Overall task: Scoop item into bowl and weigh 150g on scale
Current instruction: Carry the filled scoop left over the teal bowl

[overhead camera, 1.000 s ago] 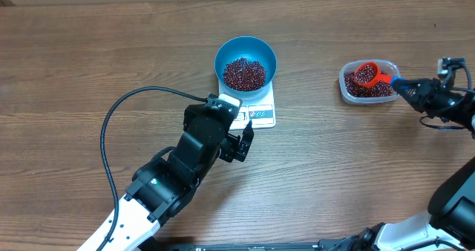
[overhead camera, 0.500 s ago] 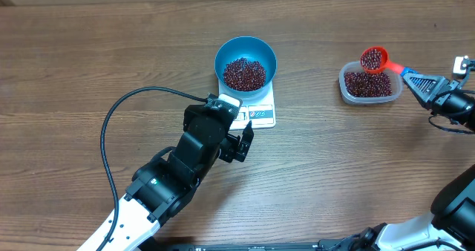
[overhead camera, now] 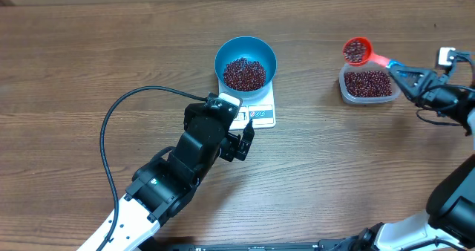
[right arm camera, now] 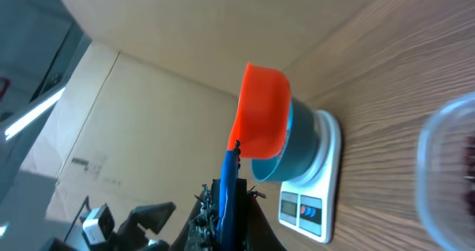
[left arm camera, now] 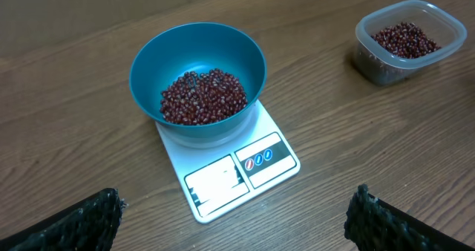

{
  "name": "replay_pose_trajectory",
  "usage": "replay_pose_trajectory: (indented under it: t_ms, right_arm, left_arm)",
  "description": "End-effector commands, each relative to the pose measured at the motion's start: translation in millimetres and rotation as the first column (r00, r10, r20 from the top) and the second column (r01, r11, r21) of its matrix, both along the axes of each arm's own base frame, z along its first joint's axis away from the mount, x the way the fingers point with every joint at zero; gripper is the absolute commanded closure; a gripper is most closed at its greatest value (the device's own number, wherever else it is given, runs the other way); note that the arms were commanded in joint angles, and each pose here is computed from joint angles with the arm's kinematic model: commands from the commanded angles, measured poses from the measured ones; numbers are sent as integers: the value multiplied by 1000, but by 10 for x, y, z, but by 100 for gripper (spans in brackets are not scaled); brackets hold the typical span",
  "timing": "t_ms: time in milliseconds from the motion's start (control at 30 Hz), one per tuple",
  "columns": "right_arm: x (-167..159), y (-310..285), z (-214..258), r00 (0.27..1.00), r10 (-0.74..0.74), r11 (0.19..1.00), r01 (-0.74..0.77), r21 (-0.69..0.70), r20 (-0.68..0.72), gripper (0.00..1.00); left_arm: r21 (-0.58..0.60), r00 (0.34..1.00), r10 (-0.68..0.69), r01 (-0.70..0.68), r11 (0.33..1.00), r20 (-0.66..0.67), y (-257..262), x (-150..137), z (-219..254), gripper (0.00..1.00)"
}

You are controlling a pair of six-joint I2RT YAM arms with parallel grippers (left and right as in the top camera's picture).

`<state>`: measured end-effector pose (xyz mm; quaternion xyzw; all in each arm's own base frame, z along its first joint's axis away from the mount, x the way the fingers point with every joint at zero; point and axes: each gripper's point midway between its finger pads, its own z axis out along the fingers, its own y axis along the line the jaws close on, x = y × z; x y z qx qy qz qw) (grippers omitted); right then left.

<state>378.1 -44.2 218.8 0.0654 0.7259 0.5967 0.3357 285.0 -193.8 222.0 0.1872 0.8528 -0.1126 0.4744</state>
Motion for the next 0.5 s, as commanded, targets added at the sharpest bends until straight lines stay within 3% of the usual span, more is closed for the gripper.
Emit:
replay_pose_trajectory:
  t_ms: [0,467]
  right_arm:
    - [24,228,75,997,72,997,-72,26,34,96]
    - [10,1247,35,941,330,944,-328,-41,72,96]
  left_arm:
    - [-4,1000,-3,3,1000,31,18,8,97,0]
    - [-4,1000,-4,4,1000,30,16,7,97,1]
